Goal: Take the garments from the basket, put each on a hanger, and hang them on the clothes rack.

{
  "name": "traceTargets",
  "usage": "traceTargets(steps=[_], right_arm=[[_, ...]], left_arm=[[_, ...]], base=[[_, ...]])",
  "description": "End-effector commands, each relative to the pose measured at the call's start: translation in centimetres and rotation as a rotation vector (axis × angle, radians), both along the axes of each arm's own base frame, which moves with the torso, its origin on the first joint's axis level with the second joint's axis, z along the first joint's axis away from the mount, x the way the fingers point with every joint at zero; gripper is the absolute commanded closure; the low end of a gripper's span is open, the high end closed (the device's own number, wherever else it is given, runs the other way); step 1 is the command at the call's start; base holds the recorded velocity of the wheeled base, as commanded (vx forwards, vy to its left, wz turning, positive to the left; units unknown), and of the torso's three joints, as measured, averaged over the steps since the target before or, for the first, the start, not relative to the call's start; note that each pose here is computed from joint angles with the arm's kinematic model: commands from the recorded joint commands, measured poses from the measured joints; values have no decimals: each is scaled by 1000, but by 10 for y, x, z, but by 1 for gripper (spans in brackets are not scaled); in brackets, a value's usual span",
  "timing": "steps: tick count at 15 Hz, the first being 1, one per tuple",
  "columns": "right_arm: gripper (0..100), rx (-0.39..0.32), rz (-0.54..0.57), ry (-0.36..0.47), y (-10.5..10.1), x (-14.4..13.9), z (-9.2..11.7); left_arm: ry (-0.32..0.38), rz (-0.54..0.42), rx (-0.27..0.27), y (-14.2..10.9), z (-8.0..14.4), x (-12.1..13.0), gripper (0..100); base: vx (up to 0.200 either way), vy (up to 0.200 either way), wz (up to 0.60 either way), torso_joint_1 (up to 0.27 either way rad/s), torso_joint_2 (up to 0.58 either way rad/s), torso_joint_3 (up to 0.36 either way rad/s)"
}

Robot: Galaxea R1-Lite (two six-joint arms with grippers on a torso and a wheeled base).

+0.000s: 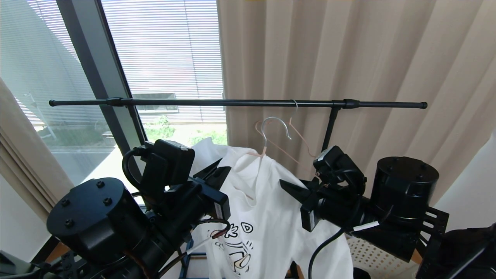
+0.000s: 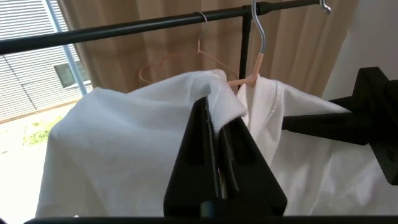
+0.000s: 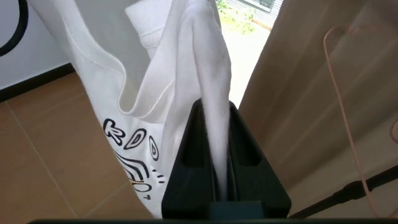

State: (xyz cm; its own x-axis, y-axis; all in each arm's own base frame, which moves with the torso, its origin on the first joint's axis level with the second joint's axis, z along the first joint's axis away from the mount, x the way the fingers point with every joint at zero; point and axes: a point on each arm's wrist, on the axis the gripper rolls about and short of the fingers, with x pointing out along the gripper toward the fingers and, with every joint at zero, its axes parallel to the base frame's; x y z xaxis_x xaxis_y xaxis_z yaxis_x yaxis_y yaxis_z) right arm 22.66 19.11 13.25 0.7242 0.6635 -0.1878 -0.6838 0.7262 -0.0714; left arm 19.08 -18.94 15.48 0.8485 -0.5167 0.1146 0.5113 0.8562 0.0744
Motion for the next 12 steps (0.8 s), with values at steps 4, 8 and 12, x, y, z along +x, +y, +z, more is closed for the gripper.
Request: traceTargets(steps=[4,8,12], right_arm=[[100,28,1,-25,0,0,-4],[100,28,4,-31,-2,-3,-6],[100,35,4,-37,-2,-3,-4]], left_arm=[[11,-23,14,-6,-5,-1,100],[-21,4,-24,-9,8,8,100],[15,-21,27,-7,-6,0,100]], base=[[0,0,0,0,0,0],[0,0,0,0,0,0],[0,0,0,0,0,0]])
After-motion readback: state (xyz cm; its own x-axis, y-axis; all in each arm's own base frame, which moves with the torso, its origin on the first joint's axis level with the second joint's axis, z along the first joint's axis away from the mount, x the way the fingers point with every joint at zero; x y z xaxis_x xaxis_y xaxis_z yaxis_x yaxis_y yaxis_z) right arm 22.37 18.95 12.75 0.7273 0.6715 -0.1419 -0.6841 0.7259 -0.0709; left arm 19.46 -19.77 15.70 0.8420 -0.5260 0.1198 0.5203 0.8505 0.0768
